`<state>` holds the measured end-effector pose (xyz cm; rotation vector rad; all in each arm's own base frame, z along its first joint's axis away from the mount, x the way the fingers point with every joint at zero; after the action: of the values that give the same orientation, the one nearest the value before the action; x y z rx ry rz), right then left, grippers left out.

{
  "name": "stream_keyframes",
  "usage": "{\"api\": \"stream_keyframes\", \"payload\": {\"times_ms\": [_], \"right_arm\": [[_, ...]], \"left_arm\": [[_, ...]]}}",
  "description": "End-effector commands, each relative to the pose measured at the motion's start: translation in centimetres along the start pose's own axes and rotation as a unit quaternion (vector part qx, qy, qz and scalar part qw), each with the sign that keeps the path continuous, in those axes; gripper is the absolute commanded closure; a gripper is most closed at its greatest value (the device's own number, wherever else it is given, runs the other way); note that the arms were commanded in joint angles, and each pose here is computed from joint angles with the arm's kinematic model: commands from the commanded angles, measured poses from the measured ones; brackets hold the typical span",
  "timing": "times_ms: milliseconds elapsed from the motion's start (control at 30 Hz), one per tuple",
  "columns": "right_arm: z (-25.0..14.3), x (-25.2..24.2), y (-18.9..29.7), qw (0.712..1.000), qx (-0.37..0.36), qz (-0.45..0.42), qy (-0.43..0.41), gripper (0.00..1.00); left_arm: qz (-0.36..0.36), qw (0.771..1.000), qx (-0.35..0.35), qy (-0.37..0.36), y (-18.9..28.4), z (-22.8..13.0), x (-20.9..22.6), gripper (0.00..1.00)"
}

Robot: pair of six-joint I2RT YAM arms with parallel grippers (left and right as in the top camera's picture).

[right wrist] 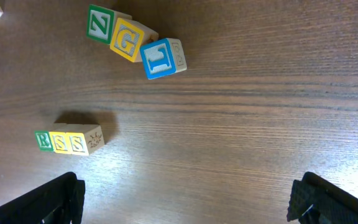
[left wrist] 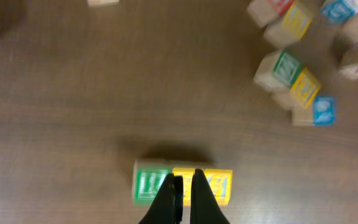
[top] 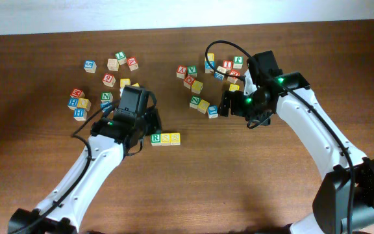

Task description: Spell out RSS

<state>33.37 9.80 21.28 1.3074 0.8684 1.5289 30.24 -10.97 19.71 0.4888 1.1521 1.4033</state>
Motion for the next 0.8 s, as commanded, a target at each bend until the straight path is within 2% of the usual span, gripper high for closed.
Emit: {"api": "stream_keyframes", "payload": {"times_ms": [0,333,767], "right_arm": [[0.3,0.0,0.7,1.000,-0.013,-0.002,0.000,0.02],[0.3,0.0,0.7,1.000,-0.013,-0.002,0.000,0.02],[0.3,0.0,0.7,1.000,-0.013,-0.002,0.000,0.02]], "left_arm": [[0.000,0.999,-0.032,-0.015,-2.0,1.2,-0.5,1.00],[0.045,0.999,-0.002,-0.021,-7.2,0.4,0.6,1.00],[0.060,0.996,0.058,-0.020,-7.2,-1.2,1.3,1.00]]}}
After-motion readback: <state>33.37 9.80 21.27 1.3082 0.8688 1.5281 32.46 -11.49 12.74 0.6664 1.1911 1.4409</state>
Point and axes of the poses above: each gripper's point midway between its finger pads, its own y axis back along the fingers, its own x axis along the line the jaws close on, z = x × y, the point moved 10 cm from there along y, back along the fingers, and after that the axes turned 8 degrees about y, right-handed, at the moved point
